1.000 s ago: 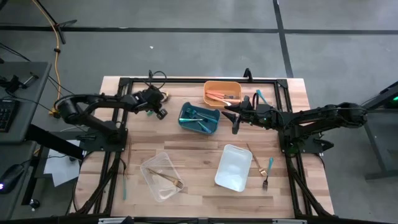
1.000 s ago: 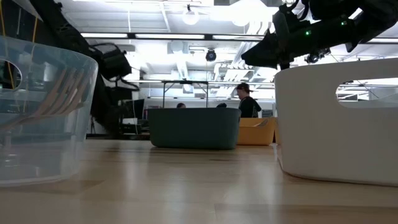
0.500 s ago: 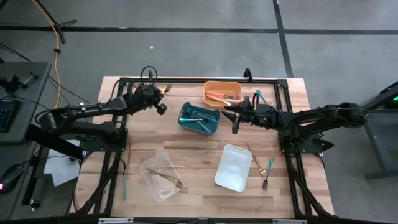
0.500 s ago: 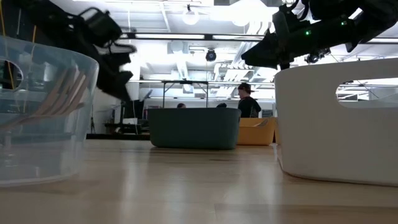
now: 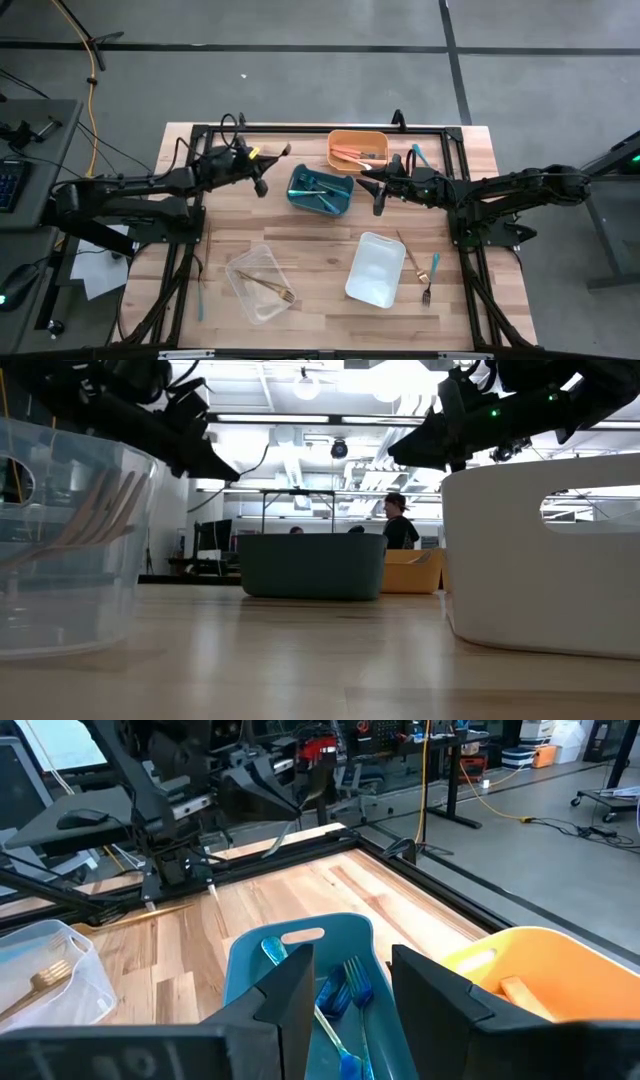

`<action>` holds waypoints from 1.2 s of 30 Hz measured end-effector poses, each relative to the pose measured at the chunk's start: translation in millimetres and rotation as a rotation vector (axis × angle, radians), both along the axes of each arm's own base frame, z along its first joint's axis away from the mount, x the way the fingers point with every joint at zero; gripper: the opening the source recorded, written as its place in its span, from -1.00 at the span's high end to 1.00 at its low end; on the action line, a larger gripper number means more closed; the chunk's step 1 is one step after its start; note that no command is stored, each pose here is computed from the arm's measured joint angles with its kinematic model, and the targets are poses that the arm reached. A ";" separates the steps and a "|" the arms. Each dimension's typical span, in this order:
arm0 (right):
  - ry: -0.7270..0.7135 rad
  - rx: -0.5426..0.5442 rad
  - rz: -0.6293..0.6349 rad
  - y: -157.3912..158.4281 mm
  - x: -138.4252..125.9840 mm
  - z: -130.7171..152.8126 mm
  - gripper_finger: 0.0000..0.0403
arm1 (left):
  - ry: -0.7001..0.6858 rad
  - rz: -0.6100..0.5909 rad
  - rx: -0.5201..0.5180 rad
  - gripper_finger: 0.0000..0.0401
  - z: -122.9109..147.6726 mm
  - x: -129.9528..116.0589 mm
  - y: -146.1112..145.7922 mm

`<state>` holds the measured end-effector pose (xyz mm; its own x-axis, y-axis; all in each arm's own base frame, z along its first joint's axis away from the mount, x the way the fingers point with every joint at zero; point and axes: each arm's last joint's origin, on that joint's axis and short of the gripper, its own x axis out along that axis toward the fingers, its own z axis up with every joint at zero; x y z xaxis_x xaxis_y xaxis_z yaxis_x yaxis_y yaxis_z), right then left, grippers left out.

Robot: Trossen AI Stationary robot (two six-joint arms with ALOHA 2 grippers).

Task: Sort silverware by color (type)
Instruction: Put the blue-black fork into the white bin

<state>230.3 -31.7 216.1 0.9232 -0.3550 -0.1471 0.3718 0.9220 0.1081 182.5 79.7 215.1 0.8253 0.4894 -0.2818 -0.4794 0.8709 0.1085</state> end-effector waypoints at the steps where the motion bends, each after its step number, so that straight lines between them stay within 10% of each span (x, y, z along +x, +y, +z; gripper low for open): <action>1: 0.000 0.000 0.000 0.0 0.0 0.0 0.36 | -0.001 -0.007 0.000 1.00 0.1 0.5 -1.3; 36: 0.041 -0.110 0.017 0.0 0.0 0.1 0.36 | -0.135 -0.326 0.164 1.00 18.0 12.7 -25.3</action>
<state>230.3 -31.8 216.2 0.9232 -0.3555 -0.1462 0.3581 0.9336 -0.0087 195.1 54.4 233.2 0.9692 0.2253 -0.0998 -0.2002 0.9561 0.2139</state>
